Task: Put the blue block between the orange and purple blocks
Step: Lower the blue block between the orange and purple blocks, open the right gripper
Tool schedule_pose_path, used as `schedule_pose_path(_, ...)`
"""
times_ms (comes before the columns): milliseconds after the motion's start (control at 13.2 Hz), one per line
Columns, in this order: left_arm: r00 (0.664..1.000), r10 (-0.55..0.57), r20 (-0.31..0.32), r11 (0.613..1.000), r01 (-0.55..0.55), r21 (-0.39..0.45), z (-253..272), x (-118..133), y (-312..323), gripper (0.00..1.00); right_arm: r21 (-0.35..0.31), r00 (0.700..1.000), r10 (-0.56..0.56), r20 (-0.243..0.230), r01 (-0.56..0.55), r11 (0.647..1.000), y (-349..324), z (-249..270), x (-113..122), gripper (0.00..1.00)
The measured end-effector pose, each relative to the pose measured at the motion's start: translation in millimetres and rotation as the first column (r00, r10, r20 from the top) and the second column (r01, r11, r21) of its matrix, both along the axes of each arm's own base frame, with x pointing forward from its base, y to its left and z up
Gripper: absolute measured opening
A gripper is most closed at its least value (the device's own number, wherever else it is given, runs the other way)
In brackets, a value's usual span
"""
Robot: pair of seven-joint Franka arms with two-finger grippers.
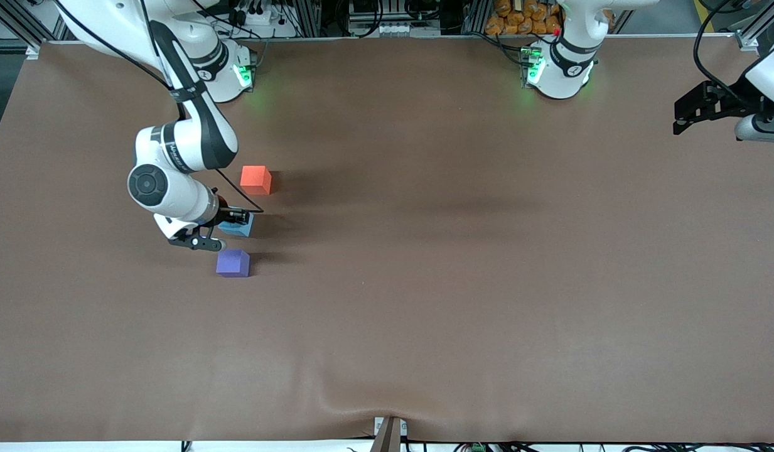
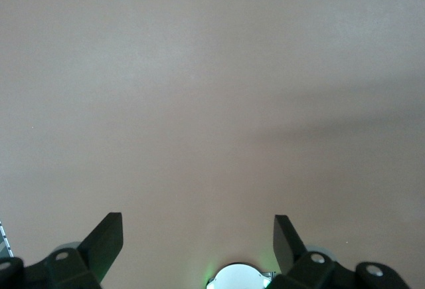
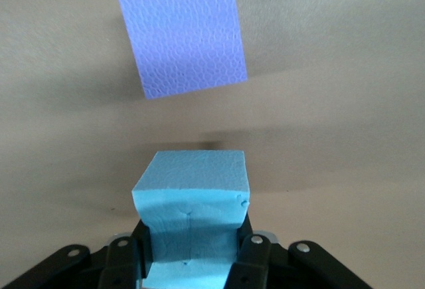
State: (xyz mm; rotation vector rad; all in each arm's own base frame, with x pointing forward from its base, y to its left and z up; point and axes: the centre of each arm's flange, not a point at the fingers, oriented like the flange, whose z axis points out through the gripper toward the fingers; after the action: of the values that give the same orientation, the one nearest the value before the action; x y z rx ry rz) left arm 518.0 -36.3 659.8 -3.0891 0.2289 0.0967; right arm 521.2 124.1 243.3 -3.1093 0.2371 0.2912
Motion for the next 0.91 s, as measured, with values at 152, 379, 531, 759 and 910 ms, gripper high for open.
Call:
schedule_pose_path(152,1.0,0.01,0.0,1.0,-0.01,0.0,0.1,0.4,5.1,1.0,0.001,1.0,0.006,0.004,-0.006,1.0,2.9,-8.1,-2.2,0.5)
schedule_pose_path(379,1.0,0.022,0.0,1.0,-0.022,-0.003,0.1,0.7,10.6,1.0,-0.001,1.0,0.012,0.002,-0.012,1.0,5.3,-24.8,-4.6,0.5)
schedule_pose_path(531,0.999,0.042,-0.001,0.999,-0.042,-0.013,0.1,1.0,19.9,1.0,-0.003,1.0,0.016,-0.007,-0.016,1.0,6.4,-31.8,-6.0,0.5)
schedule_pose_path(759,0.999,0.052,-0.001,0.998,-0.052,-0.021,0.0,1.2,24.8,1.0,-0.004,1.0,0.016,-0.018,-0.016,1.0,5.2,-33.2,-6.6,0.78)
schedule_pose_path(910,0.999,0.051,-0.001,0.998,-0.051,-0.021,0.0,1.1,23.8,1.0,-0.006,0.997,0.02,-0.069,-0.021,1.0,4.7,-15.4,1.2,0.99)
